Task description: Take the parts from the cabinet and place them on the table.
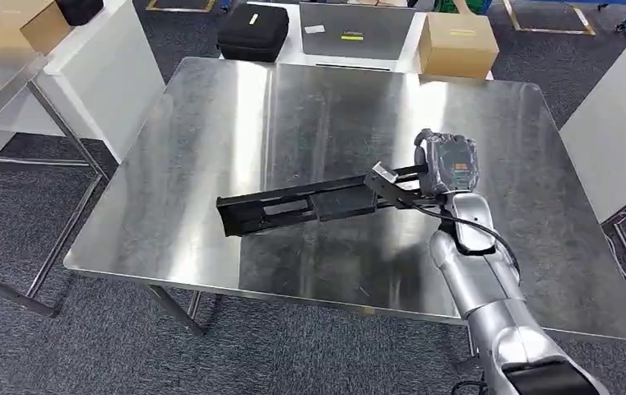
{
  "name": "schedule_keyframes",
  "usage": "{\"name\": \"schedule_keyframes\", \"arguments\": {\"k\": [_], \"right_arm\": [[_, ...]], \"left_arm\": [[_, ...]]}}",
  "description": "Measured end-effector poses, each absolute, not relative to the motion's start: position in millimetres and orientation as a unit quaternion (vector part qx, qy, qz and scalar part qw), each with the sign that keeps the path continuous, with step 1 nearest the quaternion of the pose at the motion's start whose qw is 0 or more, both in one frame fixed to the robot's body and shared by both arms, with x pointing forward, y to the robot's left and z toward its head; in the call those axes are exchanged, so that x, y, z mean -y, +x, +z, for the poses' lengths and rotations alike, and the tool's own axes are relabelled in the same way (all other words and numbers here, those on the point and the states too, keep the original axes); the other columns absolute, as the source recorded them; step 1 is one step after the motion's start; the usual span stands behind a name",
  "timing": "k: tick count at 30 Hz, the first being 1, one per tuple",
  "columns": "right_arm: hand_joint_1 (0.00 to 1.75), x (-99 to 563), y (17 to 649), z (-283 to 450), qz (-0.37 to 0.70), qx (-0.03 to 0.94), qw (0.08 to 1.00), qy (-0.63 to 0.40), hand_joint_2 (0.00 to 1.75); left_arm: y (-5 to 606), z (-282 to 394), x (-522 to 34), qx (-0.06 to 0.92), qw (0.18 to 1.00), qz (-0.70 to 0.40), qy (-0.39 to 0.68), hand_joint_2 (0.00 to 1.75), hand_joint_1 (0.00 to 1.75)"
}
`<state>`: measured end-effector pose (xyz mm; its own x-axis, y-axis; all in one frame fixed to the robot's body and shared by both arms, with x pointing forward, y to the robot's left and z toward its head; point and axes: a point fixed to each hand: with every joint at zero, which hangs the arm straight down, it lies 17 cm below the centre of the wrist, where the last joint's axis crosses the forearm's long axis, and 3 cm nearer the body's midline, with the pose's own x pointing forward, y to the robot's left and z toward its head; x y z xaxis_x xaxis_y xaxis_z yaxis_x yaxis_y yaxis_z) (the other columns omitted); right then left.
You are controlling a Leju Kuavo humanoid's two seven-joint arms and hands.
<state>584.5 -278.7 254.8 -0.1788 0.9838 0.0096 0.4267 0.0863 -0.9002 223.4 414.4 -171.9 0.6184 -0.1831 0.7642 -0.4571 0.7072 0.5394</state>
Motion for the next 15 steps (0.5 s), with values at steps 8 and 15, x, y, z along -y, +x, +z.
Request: {"name": "schedule_keyframes", "arguments": {"k": [8,15], "right_arm": [[1.71,293.3,615.2,271.6,0.411,0.637,0.363,-0.542,1.75],[1.71,319.0,636.8,281.7,0.414,0.616,0.386,-0.548,1.75]], "left_arm": [[228.6,-169.9,-412.6,0.435,0.817,0.08,0.37,1.75,0.0],[233.2,-168.2,-411.0,0.439,0.816,0.077,0.369,1.75,0.0]]}}
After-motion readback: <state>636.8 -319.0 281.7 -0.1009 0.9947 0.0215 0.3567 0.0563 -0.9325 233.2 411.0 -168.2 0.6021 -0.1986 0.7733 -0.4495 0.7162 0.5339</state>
